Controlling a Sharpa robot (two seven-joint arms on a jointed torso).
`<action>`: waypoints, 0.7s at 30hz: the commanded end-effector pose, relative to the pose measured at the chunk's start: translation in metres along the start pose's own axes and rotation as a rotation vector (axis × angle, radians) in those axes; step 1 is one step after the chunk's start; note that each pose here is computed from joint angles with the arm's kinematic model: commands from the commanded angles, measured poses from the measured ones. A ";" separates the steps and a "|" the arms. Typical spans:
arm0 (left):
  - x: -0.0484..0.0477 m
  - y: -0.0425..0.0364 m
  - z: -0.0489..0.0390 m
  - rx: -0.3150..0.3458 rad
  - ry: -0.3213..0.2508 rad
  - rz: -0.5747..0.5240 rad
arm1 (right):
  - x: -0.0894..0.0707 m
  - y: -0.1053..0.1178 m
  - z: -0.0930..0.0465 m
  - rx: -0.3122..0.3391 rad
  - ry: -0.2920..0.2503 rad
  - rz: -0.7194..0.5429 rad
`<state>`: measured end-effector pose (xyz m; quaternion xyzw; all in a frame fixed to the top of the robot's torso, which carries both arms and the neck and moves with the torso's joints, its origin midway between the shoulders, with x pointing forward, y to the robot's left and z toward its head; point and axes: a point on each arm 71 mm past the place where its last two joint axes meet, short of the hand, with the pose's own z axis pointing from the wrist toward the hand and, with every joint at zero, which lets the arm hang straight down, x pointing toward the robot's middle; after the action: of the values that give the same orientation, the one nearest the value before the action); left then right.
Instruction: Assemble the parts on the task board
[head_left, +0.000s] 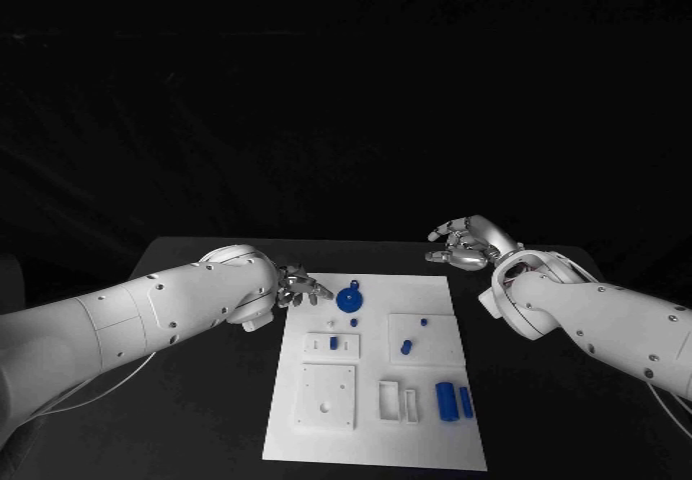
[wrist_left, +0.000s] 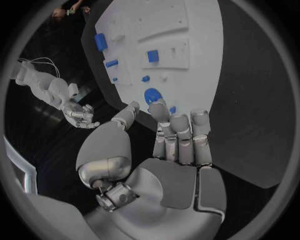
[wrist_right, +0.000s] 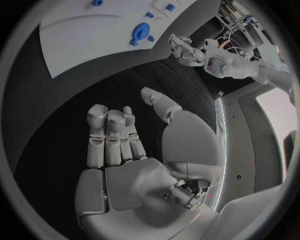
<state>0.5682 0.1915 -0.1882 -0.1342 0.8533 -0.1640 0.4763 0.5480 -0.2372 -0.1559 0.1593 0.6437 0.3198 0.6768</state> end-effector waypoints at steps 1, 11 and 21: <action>-0.0080 0.0002 0.0055 0.000 -0.008 -0.054 | 0.001 0.000 0.000 -0.002 0.011 0.010; -0.0315 0.0030 0.0226 -0.061 -0.046 -0.025 | 0.003 0.002 0.001 -0.007 0.014 0.014; -0.0291 -0.0027 0.0355 -0.088 -0.010 -0.005 | 0.004 0.007 -0.001 -0.017 0.019 0.019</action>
<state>0.6147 0.1980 -0.1787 -0.1750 0.8441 -0.1225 0.4919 0.5464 -0.2317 -0.1553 0.1617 0.6441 0.3281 0.6718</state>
